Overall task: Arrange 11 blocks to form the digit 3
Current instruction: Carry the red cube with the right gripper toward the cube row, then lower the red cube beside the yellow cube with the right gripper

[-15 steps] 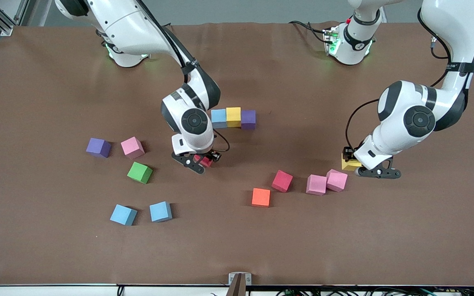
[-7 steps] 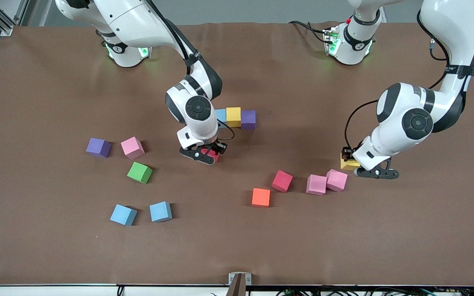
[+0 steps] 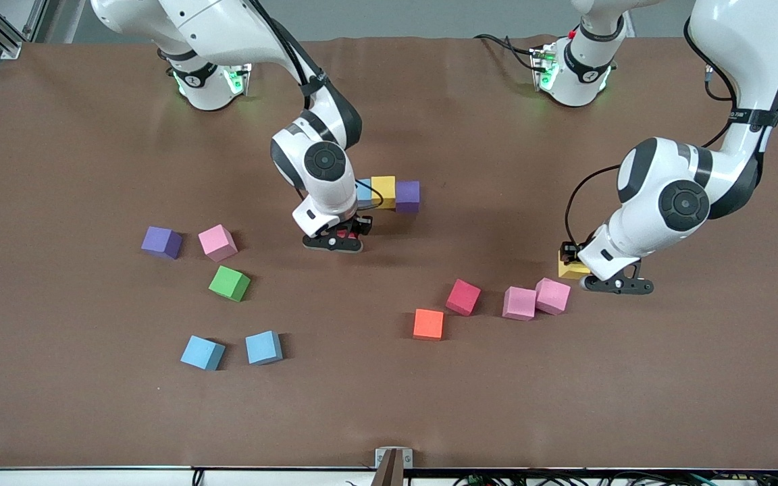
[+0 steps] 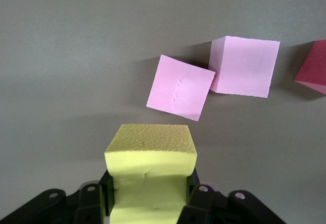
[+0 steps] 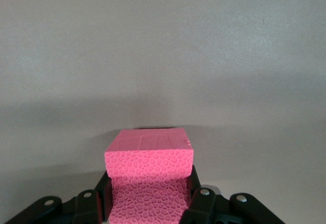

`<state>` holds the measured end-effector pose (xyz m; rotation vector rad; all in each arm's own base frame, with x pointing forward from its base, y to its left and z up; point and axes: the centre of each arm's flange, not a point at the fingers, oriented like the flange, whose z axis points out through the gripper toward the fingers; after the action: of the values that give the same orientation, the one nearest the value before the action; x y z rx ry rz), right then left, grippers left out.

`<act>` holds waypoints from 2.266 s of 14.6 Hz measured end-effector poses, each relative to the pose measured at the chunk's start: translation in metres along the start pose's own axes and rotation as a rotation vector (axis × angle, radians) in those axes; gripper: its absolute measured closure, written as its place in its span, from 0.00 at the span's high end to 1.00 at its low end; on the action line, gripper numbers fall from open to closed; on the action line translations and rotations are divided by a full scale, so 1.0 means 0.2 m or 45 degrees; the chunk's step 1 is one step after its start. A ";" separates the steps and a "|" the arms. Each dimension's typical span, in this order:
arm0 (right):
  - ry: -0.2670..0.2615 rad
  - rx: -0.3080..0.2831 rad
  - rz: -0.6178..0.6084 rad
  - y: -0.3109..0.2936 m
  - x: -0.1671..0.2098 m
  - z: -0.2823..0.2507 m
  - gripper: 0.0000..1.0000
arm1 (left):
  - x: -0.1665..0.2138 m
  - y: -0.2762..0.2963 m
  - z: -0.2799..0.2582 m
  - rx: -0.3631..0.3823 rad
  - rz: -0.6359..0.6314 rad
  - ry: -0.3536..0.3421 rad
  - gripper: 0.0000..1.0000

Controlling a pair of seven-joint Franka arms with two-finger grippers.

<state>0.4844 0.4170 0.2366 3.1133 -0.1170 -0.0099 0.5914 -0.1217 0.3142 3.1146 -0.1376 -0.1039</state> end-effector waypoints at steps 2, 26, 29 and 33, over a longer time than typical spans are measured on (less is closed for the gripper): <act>-0.003 -0.003 -0.024 -0.01 -0.04 0.00 0.58 | 0.00 0.00 0.00 0.000 0.000 -0.001 0.54; 0.022 0.037 -0.063 -0.12 -0.23 0.07 0.58 | 0.00 0.00 0.02 -0.002 0.000 -0.007 0.54; 0.022 0.037 -0.063 -0.12 -0.24 0.07 0.58 | 0.00 0.00 0.02 -0.002 0.000 -0.009 0.54; 0.021 0.036 -0.062 -0.12 -0.24 0.07 0.58 | 0.00 0.00 0.03 -0.003 0.000 -0.014 0.54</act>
<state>0.4388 0.4434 0.2225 3.1428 -0.0408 0.0165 0.5903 -0.1215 0.3084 3.1124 -0.1377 -0.1209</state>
